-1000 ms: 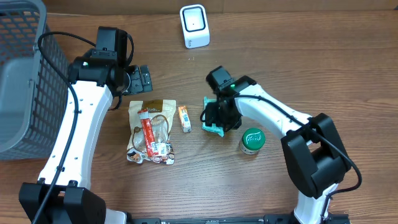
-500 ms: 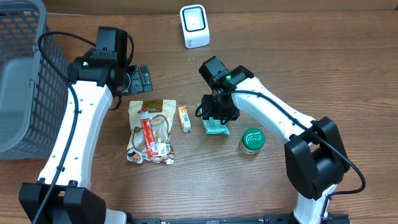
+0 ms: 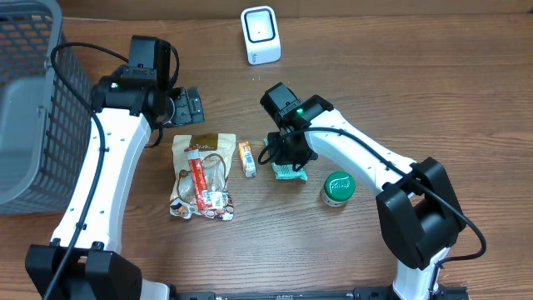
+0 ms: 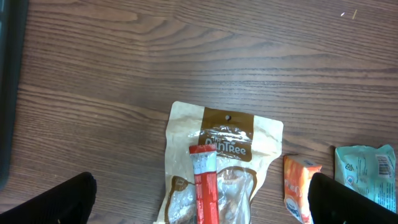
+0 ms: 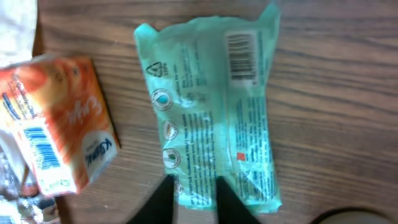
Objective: Scan the item barcode
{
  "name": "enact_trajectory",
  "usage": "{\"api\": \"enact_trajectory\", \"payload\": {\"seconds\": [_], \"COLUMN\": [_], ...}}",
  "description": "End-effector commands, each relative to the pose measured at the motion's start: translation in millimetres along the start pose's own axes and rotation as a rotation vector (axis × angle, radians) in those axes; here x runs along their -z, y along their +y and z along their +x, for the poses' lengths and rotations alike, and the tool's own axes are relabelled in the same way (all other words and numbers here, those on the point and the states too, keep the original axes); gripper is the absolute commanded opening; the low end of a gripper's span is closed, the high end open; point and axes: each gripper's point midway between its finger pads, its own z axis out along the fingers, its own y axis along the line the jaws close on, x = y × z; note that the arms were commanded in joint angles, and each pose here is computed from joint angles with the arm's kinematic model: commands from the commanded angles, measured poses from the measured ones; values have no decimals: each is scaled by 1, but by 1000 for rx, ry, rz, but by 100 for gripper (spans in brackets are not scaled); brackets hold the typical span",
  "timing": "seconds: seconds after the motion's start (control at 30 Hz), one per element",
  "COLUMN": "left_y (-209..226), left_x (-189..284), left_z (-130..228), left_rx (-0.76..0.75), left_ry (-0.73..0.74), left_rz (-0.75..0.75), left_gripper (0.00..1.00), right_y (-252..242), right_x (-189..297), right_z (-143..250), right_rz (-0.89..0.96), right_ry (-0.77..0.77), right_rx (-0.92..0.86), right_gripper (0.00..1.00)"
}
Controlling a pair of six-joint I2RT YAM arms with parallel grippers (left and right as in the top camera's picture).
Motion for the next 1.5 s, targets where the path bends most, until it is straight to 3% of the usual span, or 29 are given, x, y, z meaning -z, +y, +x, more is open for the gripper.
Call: {"api": "enact_trajectory", "payload": {"seconds": [0.0, 0.53, 0.57, 0.63, 0.77, 1.1, 1.27, 1.47], "left_y": [-5, -5, -5, -5, -5, -5, -5, -5], "left_x": [3, 3, 3, 3, 3, 3, 3, 3], "left_z": [-4, -4, -4, -4, -4, -4, -4, -4], "left_rx": [9, 9, 9, 9, 9, 9, 9, 9], "left_ry": [-11, -11, -11, -11, -11, -11, -11, -11], "left_rz": [12, 12, 12, 12, 12, 12, 12, 12], "left_gripper": [100, 100, 100, 100, 100, 100, 100, 100], "right_y": [-1, -15, -15, -17, -15, 5, 17, 21], "right_x": [4, -38, -44, -57, -68, -27, 7, 6], "right_z": [-1, 31, 35, 42, 50, 12, -10, -18], "right_rz": [13, 22, 19, 21, 7, -27, -55, -46], "right_ry": [-20, 75, 93, 134, 183, 105, 55, 18], "right_rx": [15, 26, 24, 17, 11, 16, 15, 28], "right_gripper": [15, 20, 22, 37, 47, 61, 61, 57]}}
